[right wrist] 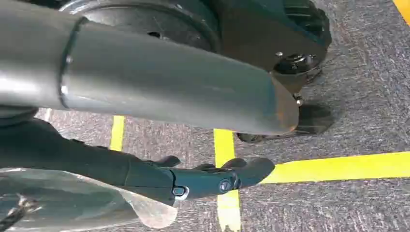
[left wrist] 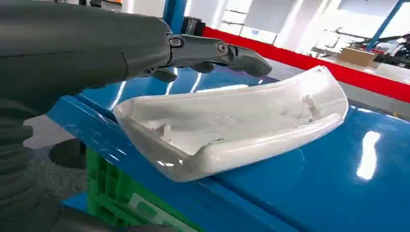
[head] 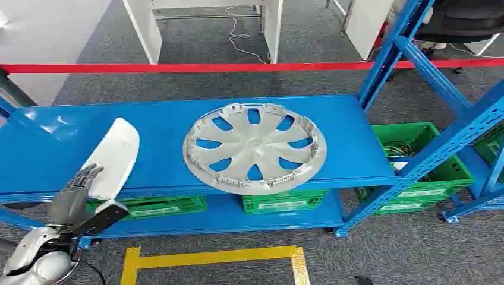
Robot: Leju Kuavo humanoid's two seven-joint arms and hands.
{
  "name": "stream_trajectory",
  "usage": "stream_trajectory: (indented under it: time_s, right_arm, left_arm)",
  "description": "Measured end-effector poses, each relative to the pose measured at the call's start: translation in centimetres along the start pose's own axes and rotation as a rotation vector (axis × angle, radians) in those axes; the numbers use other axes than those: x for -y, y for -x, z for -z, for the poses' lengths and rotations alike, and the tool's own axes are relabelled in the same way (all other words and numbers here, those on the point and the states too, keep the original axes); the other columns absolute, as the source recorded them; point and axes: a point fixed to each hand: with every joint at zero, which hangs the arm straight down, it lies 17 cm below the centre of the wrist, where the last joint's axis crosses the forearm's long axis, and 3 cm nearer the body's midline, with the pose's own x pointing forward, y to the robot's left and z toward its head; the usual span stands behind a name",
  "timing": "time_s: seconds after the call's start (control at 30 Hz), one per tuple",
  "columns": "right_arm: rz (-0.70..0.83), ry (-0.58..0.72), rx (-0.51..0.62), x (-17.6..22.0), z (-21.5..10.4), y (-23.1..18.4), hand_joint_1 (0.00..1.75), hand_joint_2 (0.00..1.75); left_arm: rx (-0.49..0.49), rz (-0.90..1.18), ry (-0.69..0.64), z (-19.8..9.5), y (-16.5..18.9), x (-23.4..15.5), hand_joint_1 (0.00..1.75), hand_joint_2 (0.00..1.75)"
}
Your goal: Take the parts from the cabinet and place them on the table.
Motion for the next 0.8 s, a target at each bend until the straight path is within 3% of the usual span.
stream_trajectory:
  time_s: [0.27, 0.3, 0.33, 0.37, 0.8]
  right_arm:
    - [-0.002, -0.001, 0.000, 0.0, 0.0, -0.1, 0.00, 0.00]
    - [-0.002, -0.001, 0.000, 0.0, 0.0, -0.1, 0.00, 0.00]
    - [-0.003, -0.001, 0.001, 0.0, 0.0, -0.1, 0.00, 0.00]
    - [-0.003, -0.002, 0.001, 0.0, 0.0, -0.1, 0.00, 0.00]
    - [-0.010, -0.001, 0.003, 0.0, 0.0, -0.2, 0.00, 0.00]
  left_arm:
    - [0.004, 0.010, 0.009, 1.1, 0.1, 0.0, 0.00, 1.75]
    - [0.003, 0.010, 0.010, 1.2, 0.2, 0.1, 0.12, 1.75]
    - [0.002, 0.010, 0.011, 1.2, 0.2, 0.1, 0.99, 1.75]
    - [0.001, 0.010, 0.012, 1.2, 0.2, 0.2, 1.69, 1.75]
    - [-0.008, 0.012, 0.022, 1.6, 0.5, 0.6, 1.75, 1.75]
